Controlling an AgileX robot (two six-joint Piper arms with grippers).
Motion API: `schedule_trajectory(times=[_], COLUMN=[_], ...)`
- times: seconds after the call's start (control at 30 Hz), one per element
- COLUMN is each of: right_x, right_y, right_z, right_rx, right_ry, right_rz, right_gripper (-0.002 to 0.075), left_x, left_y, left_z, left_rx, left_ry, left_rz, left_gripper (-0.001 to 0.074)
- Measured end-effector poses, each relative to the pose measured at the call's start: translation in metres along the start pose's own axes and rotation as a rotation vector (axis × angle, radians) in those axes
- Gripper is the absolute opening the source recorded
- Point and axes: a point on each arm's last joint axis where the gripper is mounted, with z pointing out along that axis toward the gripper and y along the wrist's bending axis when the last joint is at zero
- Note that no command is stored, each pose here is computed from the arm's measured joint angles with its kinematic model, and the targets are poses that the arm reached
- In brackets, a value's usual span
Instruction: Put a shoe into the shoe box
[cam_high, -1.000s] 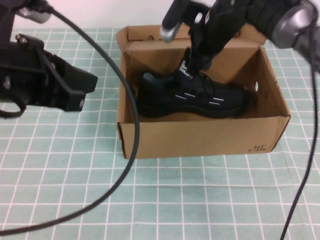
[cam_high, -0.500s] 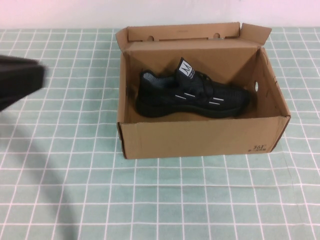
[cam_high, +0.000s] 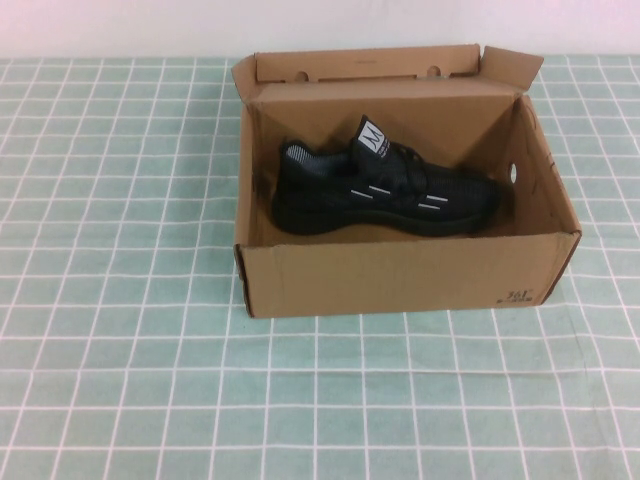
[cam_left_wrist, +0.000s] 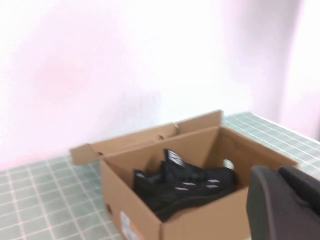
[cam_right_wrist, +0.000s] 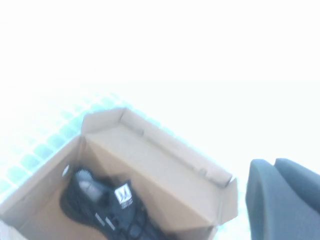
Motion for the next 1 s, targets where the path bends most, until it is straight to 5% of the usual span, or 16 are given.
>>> schedule_trajectory(times=[0.33, 0.8, 1.0], right_x=[0.055, 0.273, 0.328], right_y=[0.005, 0.058, 0.069], right_z=[-0.071, -0.057, -0.041], right_rx=[0.075, 0.045, 0.08], right_ry=[-0.038, -0.161, -0.206], right_rz=[-0.015, 0.237, 0.16], right_gripper=[-0.0008, -0.0008, -0.0008], left_x=[0.025, 0.031, 0.031], left_y=[0.008, 0.01, 0.01], left_z=[0.01, 0.013, 0.013], left_rx=[-0.045, -0.053, -0.053], left_ry=[-0.004, 0.003, 0.003], left_rz=[-0.011, -0.017, -0.017], left_gripper=[-0.0004, -0.0004, -0.0004])
